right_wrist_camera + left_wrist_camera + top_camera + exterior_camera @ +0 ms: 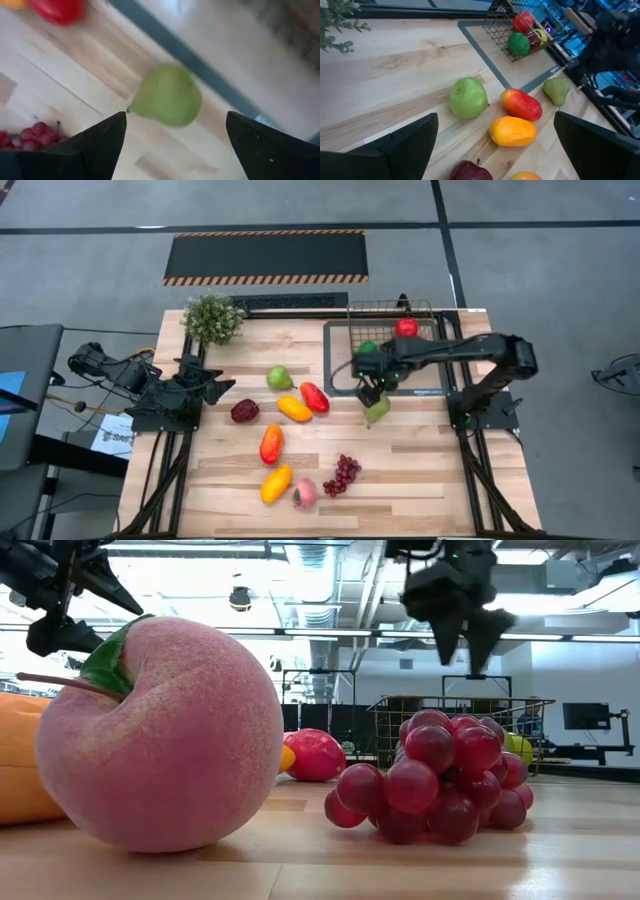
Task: Build produce basket
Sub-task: Put the green pear into the gold wire basket
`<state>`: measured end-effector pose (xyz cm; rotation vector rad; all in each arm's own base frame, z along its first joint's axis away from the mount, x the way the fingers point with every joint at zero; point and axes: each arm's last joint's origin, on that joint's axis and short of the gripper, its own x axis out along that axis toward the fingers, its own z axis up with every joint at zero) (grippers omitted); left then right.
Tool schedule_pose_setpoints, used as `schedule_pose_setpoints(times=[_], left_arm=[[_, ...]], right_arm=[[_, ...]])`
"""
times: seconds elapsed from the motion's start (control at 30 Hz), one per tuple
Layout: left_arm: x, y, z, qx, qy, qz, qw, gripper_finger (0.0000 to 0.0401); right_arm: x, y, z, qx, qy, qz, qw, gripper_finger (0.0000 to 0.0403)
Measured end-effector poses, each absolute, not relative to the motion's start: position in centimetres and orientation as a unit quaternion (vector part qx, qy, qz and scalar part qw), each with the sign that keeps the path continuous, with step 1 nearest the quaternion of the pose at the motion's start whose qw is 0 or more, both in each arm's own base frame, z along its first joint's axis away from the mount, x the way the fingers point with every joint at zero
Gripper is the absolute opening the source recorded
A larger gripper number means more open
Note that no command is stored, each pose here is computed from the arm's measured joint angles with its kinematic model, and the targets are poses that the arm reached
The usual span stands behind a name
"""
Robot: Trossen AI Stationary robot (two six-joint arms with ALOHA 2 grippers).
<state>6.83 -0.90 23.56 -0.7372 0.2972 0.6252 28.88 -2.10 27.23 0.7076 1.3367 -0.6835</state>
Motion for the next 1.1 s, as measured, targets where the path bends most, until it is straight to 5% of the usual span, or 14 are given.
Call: schedule_pose_setpoints(times=[0.5, 0.83, 1.1], left_arm=[[6.7, -0.9, 23.3, -0.342, 0.158, 0.300, 0.876, 0.0385], [6.7, -0.9, 23.3, -0.347, 0.164, 0.296, 0.875, 0.0385], [6.7, -0.9, 23.3, -0.347, 0.162, 0.297, 0.875, 0.0385]], right_arm=[[29.6, -0.8, 19.5, 0.228, 0.630, -0.223, 0.708, 0.0363], [30.5, -0.3, 15.7, 0.200, 0.686, -0.200, 0.670, 0.0363], [30.2, -0.2, 17.1, 0.209, 0.668, -0.206, 0.684, 0.0287]])
